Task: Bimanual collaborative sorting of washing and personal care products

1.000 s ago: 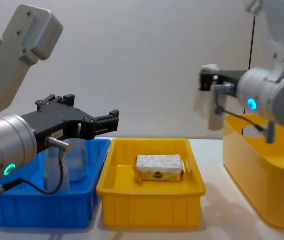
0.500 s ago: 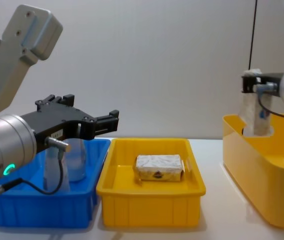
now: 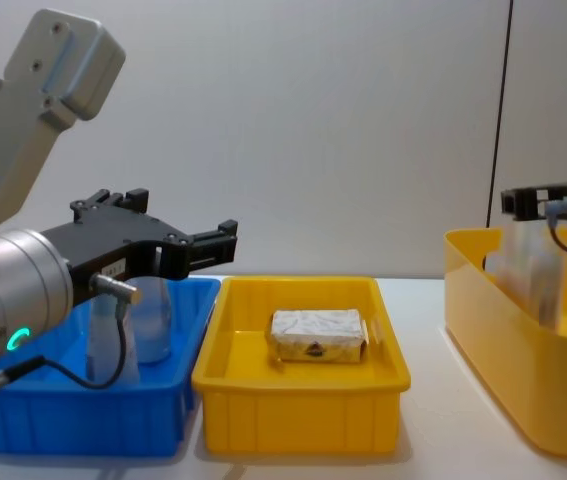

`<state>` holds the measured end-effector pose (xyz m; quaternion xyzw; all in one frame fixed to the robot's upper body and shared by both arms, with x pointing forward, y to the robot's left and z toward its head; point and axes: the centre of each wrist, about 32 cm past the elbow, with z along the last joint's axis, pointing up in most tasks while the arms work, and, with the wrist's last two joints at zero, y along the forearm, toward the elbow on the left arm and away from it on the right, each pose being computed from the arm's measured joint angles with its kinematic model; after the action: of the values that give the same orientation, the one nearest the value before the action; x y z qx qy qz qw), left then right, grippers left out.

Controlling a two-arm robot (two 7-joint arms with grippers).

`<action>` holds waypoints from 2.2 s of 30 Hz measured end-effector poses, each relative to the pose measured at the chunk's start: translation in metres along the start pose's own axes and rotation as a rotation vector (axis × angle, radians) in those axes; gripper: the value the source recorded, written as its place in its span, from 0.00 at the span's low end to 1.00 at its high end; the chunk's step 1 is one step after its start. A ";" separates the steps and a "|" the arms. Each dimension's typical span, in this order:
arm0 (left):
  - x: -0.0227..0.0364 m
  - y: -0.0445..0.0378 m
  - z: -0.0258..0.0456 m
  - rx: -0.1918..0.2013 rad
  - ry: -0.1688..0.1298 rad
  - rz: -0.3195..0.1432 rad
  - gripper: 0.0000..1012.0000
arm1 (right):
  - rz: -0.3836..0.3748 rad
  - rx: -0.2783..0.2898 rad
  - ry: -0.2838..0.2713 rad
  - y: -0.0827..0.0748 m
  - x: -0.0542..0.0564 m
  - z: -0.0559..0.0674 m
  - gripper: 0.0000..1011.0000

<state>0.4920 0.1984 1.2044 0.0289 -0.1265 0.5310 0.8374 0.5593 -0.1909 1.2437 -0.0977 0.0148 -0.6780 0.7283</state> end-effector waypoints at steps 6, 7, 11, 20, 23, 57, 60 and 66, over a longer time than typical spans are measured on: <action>0.0000 0.0000 0.0000 0.000 0.000 0.000 0.99 | 0.006 -0.015 -0.006 0.002 0.004 -0.001 0.63; 0.0000 0.0000 0.0000 0.000 0.000 0.000 0.99 | 0.006 -0.016 -0.007 0.002 0.004 -0.001 0.65; 0.0000 0.0000 0.0000 0.000 0.000 0.000 0.99 | 0.009 -0.017 -0.017 0.002 0.006 -0.001 0.79; 0.0000 0.0000 0.0000 0.000 0.000 0.000 0.99 | 0.043 0.035 -0.024 -0.005 0.008 -0.002 0.99; 0.0000 0.0000 0.0000 0.000 0.000 0.000 0.99 | 0.060 0.055 -0.022 -0.008 0.008 -0.002 0.99; 0.0164 0.0107 -0.0095 0.185 0.077 0.202 0.99 | 0.115 0.126 -0.012 -0.018 0.008 -0.001 0.99; 0.0196 0.0081 -0.0121 0.198 0.087 0.205 0.99 | 0.115 0.127 -0.012 -0.018 0.008 -0.001 0.99; 0.0262 0.0006 -0.0191 0.218 0.110 0.198 0.99 | 0.117 0.129 -0.012 -0.018 0.008 0.000 0.99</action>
<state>0.5055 0.2253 1.1923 0.0779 -0.0245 0.6223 0.7785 0.5422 -0.2000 1.2470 -0.0537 -0.0276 -0.6334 0.7714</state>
